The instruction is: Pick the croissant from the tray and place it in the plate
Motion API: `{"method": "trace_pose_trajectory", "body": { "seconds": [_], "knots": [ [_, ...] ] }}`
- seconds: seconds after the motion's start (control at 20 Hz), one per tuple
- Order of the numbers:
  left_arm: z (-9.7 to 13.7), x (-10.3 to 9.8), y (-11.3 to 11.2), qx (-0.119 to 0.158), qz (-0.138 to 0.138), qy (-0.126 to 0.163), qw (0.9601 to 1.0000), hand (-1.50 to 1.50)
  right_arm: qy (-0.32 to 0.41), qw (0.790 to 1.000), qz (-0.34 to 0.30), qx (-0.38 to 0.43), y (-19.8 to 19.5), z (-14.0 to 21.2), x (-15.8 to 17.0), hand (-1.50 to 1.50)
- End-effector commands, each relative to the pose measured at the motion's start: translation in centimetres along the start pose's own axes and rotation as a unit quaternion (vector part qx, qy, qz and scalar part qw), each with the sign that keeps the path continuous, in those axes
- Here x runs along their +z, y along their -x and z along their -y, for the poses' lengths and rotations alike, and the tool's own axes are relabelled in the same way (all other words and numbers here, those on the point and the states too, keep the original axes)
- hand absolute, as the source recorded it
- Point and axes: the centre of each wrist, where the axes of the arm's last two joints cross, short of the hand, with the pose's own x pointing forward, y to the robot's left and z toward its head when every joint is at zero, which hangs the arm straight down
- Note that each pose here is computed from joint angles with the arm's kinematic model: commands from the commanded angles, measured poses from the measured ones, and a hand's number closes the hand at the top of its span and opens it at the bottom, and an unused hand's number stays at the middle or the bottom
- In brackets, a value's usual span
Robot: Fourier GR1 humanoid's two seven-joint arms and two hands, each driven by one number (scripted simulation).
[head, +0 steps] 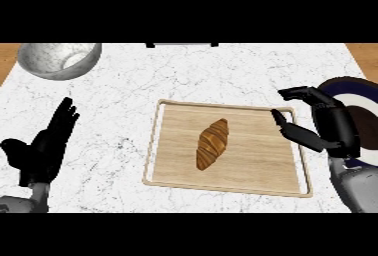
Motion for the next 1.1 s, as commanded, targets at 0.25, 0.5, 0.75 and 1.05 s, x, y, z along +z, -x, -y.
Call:
{"method": "trace_pose_trajectory", "body": {
  "seconds": [0.25, 0.5, 0.75, 1.05],
  "knots": [
    [0.7, -2.6, -0.4, -0.005, -0.037, 0.022, 0.999, 0.0, 0.013, 1.0, -0.016, 0.017, 4.9, -5.9, 5.7, -1.5],
    [1.8, -2.4, 0.6, 0.007, -0.04, 0.026, 0.9988, 0.0, -0.033, 0.995, -0.043, 0.089, 4.5, -5.9, 6.1, -1.5],
    [0.7, -2.6, -0.1, -0.005, -0.037, 0.029, 0.9989, 0.0, -0.053, 0.987, -0.076, 0.135, 0.9, -6.4, 6.5, -1.5],
    [0.9, -3.2, -0.2, -0.008, -0.033, 0.036, 0.9988, 0.0, -0.123, 0.97, -0.132, 0.166, -2.0, -8.0, 5.1, -1.5]
  ]
}}
